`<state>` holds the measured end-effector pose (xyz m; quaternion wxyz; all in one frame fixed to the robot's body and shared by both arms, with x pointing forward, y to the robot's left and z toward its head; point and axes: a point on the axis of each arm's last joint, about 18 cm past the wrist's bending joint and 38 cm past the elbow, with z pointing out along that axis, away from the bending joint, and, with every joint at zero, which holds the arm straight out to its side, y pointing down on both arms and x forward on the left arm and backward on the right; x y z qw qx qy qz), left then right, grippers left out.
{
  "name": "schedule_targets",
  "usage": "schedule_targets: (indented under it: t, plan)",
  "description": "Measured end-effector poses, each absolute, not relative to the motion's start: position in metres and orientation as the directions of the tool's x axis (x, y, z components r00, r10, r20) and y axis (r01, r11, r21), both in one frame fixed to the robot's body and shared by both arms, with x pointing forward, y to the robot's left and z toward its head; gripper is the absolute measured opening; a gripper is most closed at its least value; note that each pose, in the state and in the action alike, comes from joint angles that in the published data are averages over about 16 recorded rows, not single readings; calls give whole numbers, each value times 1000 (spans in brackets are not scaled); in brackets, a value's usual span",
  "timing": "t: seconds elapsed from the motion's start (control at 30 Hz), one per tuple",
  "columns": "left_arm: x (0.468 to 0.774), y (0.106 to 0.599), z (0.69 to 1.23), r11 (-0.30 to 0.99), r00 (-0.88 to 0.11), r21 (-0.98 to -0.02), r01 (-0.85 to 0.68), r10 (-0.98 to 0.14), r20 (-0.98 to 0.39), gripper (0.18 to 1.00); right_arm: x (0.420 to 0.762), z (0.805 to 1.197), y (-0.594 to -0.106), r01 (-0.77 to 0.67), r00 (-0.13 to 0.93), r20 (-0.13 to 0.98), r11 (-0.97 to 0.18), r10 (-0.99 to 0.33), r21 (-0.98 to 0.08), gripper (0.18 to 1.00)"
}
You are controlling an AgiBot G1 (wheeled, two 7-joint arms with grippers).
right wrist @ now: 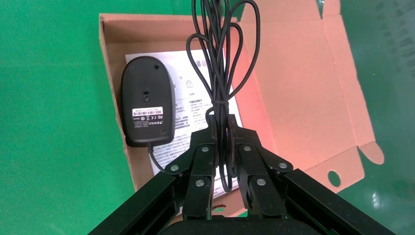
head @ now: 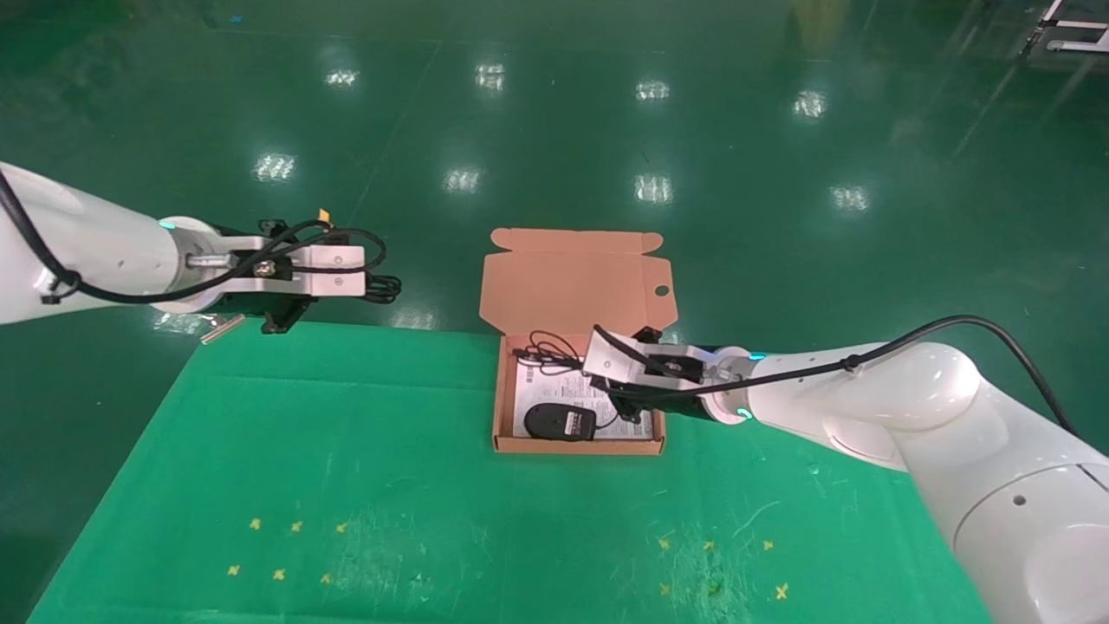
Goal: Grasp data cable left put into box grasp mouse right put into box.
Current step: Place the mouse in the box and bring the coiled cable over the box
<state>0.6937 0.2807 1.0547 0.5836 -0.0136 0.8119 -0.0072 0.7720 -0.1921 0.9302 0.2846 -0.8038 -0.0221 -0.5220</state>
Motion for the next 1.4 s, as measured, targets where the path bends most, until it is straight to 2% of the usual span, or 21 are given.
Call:
schedule_targets:
  t: [0.27, 0.67, 0.97, 1.4]
  plan:
    - [705, 258, 1046, 999, -326, -14, 42, 1, -945, 268, 772, 929, -203, 313, 456, 849, -845, -267, -434, 232]
    - [746, 195, 1025, 985, -304, -4, 171, 49, -952, 268, 771, 949, -244, 275, 408, 862, -860, -300, -430, 362]
    - [760, 148, 996, 957, -299, -37, 288, 53, -953, 268, 764, 972, -310, 205, 330, 880, -884, -342, -421, 559]
    - [750, 99, 950, 901, -330, -83, 426, 69, -941, 268, 745, 973, -372, 151, 285, 886, -895, -367, -419, 851]
